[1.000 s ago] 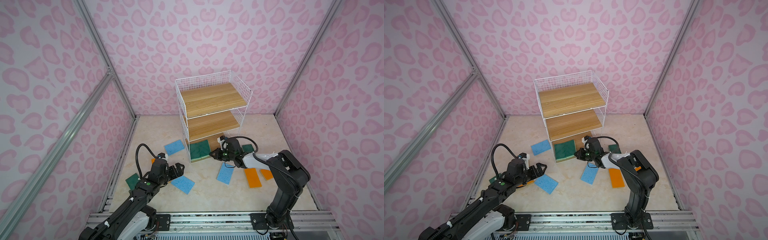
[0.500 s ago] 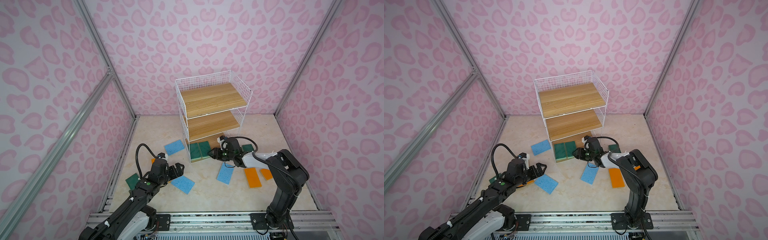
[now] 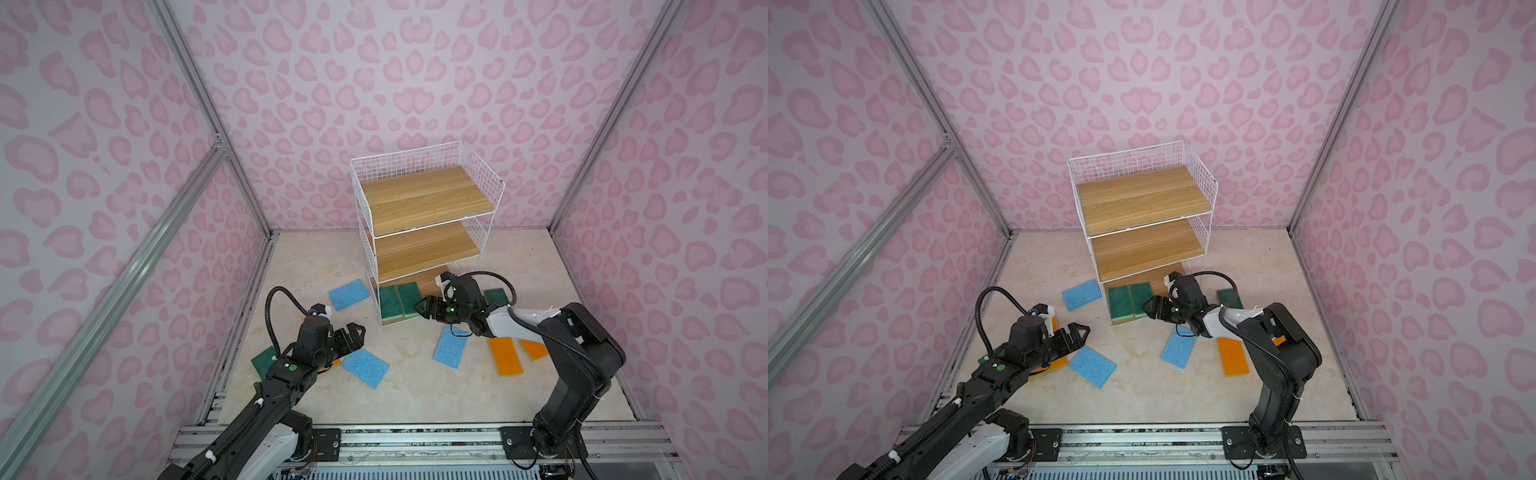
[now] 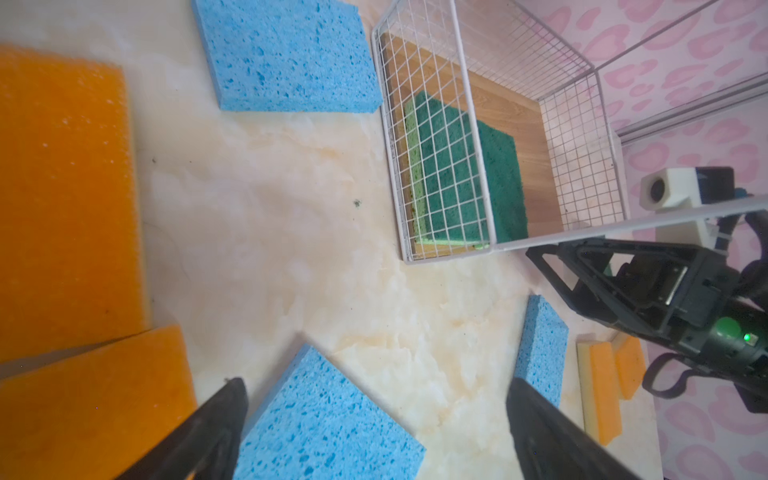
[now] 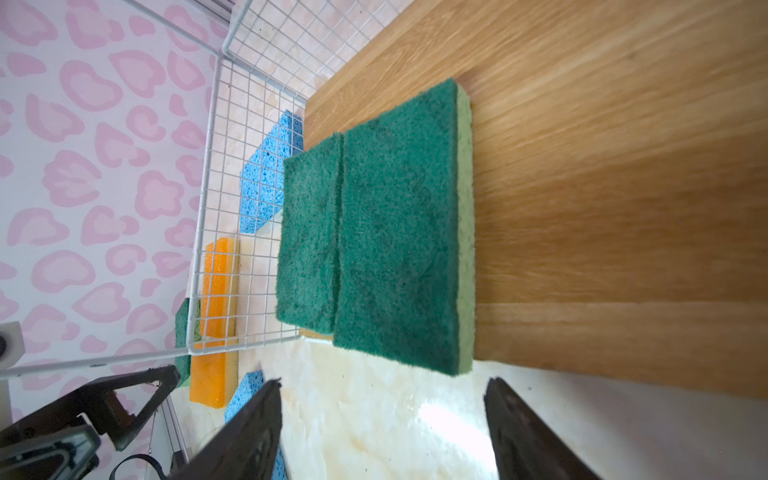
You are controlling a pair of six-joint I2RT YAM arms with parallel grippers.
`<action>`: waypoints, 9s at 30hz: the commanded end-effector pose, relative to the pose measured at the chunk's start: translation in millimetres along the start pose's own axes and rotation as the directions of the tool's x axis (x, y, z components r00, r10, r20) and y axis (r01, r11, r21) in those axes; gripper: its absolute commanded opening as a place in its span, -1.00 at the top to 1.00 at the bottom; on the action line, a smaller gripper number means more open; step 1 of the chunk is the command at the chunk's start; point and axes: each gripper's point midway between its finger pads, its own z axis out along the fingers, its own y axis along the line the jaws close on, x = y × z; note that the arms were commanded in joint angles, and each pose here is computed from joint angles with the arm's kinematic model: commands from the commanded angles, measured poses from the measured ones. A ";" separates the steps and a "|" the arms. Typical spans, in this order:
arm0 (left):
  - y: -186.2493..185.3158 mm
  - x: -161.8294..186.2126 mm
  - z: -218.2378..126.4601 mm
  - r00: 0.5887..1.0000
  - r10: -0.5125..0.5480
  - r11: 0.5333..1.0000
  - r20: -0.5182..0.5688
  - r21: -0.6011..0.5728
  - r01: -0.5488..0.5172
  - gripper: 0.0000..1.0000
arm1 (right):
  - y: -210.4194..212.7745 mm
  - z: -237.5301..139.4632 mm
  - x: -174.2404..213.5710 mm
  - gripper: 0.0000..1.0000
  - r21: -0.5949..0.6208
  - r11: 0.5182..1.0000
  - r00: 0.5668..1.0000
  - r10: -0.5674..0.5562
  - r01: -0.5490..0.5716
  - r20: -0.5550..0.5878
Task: Place and organize the cleaning sponges onto the shelf
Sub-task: 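Open the right gripper on the shelf while the left gripper moves to another sponge, then lower the left gripper onto the green sponge near the table edge and grasp it, then lift the green sponge with the left gripper toward the right gripper, then grasp the green sponge with the right gripper from the left gripper, then open and withdraw the left gripper while the right gripper carries the sponge shelfward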
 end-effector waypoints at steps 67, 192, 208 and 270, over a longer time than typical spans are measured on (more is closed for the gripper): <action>261.8 -20.7 -60.7 0.612 -0.622 0.308 0.489 -0.566 0.765 -0.91 | -6.6 -36.2 43.0 -0.51 0.001 1.000 1.000 -0.028 0.028 -0.011; 26.1 -69.2 -11.4 0.938 -0.324 0.919 0.124 -0.195 0.344 0.93 | 144.0 -40.1 107.3 -0.23 -0.409 0.901 0.990 -0.131 0.144 0.059; 2.7 -67.4 8.2 0.936 -0.329 0.924 0.127 -0.161 0.346 0.94 | 170.0 -2.9 113.7 -0.30 -0.384 0.913 0.991 -0.119 0.136 0.068; -14.8 -65.1 -8.0 0.976 -0.175 0.971 0.133 -0.138 0.193 -0.95 | 156.3 16.7 112.8 1.00 -0.345 0.933 0.994 -0.089 0.107 0.066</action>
